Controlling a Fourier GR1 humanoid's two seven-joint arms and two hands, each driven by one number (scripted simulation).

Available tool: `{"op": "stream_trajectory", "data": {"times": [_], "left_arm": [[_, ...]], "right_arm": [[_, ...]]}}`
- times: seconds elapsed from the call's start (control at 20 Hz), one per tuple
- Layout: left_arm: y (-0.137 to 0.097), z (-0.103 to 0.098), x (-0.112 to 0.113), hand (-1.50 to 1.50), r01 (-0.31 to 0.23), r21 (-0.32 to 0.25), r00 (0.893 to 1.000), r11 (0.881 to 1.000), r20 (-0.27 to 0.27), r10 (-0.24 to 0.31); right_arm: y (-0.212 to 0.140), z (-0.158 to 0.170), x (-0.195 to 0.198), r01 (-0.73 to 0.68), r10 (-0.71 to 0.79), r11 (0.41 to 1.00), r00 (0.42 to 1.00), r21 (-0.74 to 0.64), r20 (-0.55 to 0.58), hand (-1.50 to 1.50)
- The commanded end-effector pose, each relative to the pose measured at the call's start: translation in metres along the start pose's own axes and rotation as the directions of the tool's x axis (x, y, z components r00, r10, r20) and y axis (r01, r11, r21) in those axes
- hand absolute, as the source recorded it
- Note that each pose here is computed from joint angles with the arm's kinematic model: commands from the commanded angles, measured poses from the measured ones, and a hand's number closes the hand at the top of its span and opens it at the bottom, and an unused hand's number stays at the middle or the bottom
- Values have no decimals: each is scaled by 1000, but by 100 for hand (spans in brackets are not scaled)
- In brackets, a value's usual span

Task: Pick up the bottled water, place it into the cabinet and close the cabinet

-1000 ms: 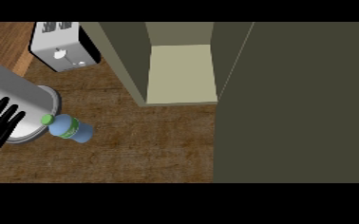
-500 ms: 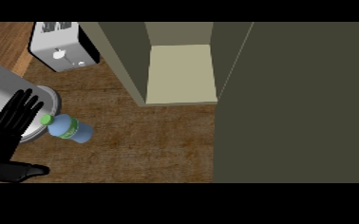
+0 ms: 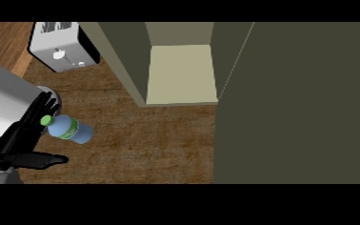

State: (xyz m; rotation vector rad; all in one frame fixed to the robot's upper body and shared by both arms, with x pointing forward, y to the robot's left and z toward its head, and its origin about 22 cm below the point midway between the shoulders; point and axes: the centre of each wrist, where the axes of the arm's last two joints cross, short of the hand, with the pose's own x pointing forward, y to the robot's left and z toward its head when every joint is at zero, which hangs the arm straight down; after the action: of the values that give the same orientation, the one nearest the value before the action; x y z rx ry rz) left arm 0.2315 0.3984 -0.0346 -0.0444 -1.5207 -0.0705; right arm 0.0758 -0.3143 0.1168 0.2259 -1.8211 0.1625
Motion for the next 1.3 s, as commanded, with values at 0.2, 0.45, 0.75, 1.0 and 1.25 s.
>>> {"op": "stream_trajectory", "data": {"times": [0.2,0.45,0.75,1.0,1.25], "left_arm": [[8,-12,-39,-150,12,41,999,999,-35,-10],[-2,2,-69,-150,-56,64,998,996,-20,57],[-9,-21,-71,-150,-164,-29,986,986,-26,163],[-24,-19,-87,-150,-226,-67,974,972,19,227],[-14,0,-98,150,-341,-57,939,938,34,343]], "right_arm": [[10,5,33,72,-76,996,994,57,78,-150],[15,11,42,66,-70,996,993,56,91,-150],[17,10,45,54,-58,997,995,54,76,-150],[5,6,38,50,-53,998,995,44,84,-150],[9,13,37,53,-56,998,994,43,97,-150]]}}
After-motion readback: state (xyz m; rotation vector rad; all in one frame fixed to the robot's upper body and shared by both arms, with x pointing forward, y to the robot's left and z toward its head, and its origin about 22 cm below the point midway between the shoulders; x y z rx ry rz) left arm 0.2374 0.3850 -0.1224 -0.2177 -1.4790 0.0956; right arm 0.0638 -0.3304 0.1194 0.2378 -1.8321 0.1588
